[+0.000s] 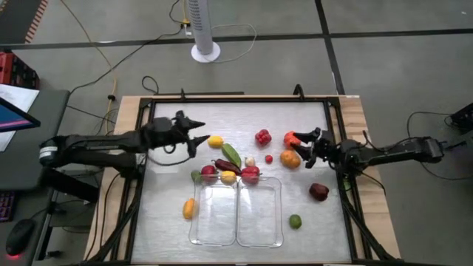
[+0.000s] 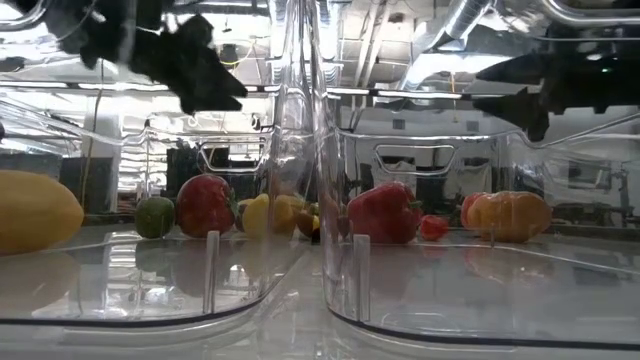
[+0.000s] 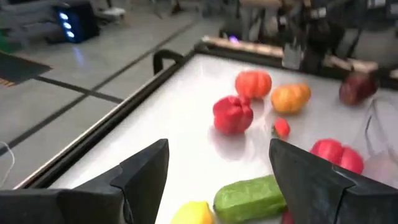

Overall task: Sort produce into baskets
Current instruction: Put the top lemon into the left transparent bin

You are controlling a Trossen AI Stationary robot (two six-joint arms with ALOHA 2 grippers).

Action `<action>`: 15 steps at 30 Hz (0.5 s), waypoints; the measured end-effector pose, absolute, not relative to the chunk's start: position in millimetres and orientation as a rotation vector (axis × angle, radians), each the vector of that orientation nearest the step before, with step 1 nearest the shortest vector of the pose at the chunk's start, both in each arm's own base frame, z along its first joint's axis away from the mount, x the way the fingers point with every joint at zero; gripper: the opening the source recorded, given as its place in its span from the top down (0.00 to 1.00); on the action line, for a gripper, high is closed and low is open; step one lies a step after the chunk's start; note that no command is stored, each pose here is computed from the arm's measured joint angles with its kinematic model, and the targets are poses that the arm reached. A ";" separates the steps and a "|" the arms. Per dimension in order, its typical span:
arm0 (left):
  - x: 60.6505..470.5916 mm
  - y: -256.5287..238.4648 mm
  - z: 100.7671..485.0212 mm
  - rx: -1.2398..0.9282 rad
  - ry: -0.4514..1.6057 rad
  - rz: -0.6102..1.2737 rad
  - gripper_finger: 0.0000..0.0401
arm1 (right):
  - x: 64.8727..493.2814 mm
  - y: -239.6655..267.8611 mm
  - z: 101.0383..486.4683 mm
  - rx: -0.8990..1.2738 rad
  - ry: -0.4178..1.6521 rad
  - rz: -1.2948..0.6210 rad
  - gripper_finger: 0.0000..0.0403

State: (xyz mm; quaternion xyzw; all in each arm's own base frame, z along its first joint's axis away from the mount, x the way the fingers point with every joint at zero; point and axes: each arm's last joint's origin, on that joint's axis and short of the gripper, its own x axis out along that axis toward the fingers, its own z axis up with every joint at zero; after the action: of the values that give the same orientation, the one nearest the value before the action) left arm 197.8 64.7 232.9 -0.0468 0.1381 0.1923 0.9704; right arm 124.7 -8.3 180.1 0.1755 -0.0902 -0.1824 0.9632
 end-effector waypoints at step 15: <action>245.4 89.8 208.8 -0.077 0.582 0.262 0.34 | 161.2 16.0 181.9 0.338 -0.125 -0.233 0.26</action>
State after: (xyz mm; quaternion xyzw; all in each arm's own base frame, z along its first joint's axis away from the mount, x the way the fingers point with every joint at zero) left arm 245.4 89.8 208.8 -0.0380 0.2859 0.1286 0.9488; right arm 161.2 16.0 181.9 0.1676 -0.0620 -0.1157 0.9771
